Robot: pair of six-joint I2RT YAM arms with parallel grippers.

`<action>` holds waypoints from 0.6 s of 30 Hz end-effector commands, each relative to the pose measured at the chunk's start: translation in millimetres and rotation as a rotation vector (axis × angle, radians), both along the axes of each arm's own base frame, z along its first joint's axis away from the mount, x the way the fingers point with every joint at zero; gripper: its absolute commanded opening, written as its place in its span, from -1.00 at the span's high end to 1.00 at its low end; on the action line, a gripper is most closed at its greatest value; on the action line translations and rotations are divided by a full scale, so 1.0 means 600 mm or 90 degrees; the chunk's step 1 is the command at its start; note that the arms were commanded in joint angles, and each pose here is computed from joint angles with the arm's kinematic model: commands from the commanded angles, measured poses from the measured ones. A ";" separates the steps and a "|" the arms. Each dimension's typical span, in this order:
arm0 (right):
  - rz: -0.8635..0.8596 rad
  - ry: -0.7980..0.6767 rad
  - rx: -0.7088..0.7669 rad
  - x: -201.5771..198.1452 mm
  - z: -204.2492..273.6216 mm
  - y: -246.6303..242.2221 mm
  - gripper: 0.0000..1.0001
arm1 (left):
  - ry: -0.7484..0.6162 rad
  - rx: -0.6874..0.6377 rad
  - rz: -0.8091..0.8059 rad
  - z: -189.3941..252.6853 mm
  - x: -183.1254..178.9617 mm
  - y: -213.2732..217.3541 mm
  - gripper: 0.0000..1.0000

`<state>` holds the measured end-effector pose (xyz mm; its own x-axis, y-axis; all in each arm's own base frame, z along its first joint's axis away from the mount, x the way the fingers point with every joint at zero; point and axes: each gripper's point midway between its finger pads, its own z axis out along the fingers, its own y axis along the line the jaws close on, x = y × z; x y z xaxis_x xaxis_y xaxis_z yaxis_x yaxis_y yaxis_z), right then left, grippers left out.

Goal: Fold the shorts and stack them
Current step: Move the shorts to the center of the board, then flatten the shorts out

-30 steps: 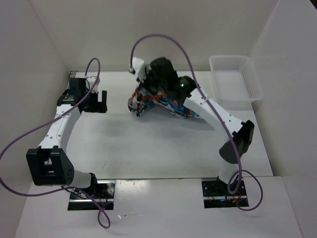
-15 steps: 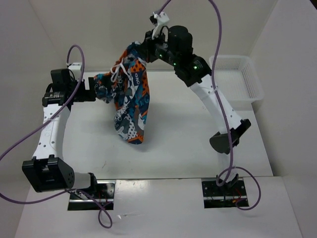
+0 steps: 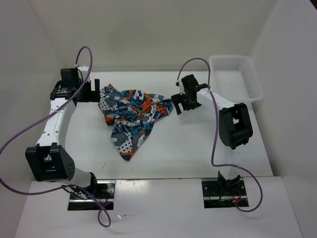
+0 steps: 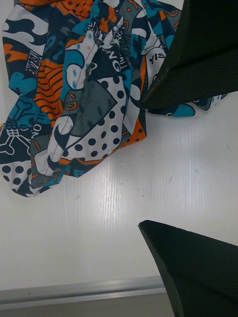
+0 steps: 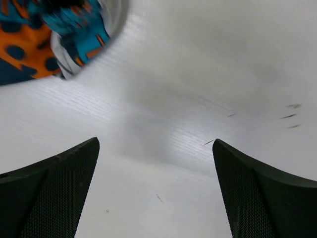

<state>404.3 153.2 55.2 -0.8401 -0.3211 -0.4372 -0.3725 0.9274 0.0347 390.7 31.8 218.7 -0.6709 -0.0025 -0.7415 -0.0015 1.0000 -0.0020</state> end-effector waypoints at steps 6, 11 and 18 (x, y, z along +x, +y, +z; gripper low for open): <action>0.292 -0.270 0.140 -0.001 0.254 0.304 -1.00 | 0.032 -0.025 -0.024 -0.020 -0.039 -0.018 -1.00; 0.309 -0.194 0.229 -0.002 0.206 0.389 -1.00 | 0.113 -0.132 -0.109 -0.071 -0.130 -0.087 -1.00; 0.330 -0.208 0.218 0.030 0.162 0.460 -1.00 | 0.175 -0.210 -0.153 -0.112 -0.180 -0.127 -0.97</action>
